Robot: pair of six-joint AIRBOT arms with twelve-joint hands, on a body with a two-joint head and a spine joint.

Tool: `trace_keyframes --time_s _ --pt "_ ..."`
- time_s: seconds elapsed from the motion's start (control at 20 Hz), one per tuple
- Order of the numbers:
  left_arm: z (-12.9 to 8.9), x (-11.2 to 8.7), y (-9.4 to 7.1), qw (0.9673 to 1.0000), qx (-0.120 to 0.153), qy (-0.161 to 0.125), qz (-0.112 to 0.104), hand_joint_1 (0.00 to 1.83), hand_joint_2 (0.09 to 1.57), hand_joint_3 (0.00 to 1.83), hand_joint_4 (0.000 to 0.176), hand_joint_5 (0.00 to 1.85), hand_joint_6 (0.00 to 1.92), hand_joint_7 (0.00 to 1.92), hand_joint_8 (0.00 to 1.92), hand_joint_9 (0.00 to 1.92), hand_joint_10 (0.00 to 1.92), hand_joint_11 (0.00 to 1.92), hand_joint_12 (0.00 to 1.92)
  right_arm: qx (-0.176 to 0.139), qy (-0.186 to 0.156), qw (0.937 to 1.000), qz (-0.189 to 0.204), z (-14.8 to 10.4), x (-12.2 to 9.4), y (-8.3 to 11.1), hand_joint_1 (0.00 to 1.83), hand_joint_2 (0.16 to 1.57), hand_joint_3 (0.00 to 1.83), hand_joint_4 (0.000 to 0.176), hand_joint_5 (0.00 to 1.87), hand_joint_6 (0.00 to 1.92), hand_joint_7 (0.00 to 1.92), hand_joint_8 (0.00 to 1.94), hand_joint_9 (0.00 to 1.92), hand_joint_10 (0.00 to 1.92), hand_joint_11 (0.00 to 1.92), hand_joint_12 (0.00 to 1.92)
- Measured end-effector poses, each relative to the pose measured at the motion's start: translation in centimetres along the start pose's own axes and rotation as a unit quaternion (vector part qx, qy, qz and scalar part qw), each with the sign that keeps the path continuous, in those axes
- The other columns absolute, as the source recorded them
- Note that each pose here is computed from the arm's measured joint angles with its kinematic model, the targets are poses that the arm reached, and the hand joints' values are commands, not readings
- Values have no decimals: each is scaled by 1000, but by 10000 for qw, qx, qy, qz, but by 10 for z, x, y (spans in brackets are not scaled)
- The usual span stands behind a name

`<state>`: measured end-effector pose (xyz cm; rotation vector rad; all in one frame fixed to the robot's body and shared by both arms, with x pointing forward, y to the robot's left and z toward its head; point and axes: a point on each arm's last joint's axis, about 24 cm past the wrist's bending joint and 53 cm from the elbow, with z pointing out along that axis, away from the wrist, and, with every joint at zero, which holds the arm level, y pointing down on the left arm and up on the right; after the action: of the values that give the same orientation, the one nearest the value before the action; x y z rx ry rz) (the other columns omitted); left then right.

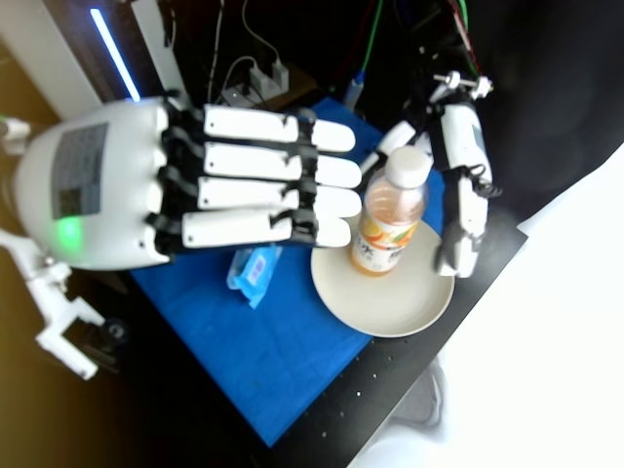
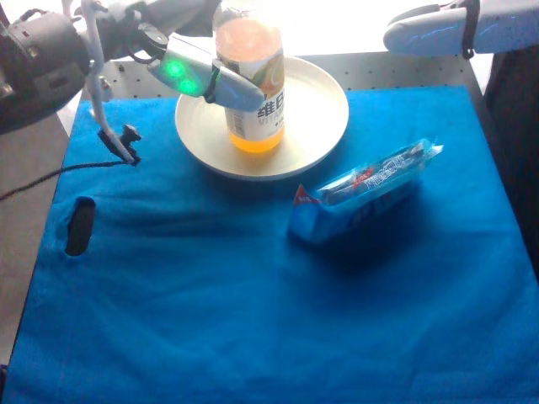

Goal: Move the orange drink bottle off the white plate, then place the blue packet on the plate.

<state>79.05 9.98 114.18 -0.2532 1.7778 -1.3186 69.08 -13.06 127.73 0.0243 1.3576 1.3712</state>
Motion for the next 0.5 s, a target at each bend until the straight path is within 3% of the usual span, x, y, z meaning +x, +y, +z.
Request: trace_keyframes --time_s 0.2,0.3,0.45,0.5 --pt "3 2 -3 9997 96 -6 -211 1126 853 4 0 506 8 782 2 835 3 693 318 -4 -5 10000 1 0 0 0 610 851 0 47 488 0 477 1 464 2 124 847" --pt "5 4 -7 9995 171 12 -257 1224 905 1 0 595 3 846 5 893 8 724 401 -4 -5 10000 1 0 0 0 618 858 0 40 489 0 480 0 476 2 149 820" --pt "5 4 -7 9994 187 9 -293 1173 1009 0 0 792 4 969 1 1016 5 792 658 -4 -6 10000 2 0 0 0 630 843 0 47 494 1 489 3 456 0 120 804" --pt "6 4 -7 9994 193 7 -300 1360 1050 18 0 1002 836 1090 769 1096 731 905 890 -5 -6 10000 -1 0 0 0 633 836 0 42 497 1 496 4 459 1 121 801"
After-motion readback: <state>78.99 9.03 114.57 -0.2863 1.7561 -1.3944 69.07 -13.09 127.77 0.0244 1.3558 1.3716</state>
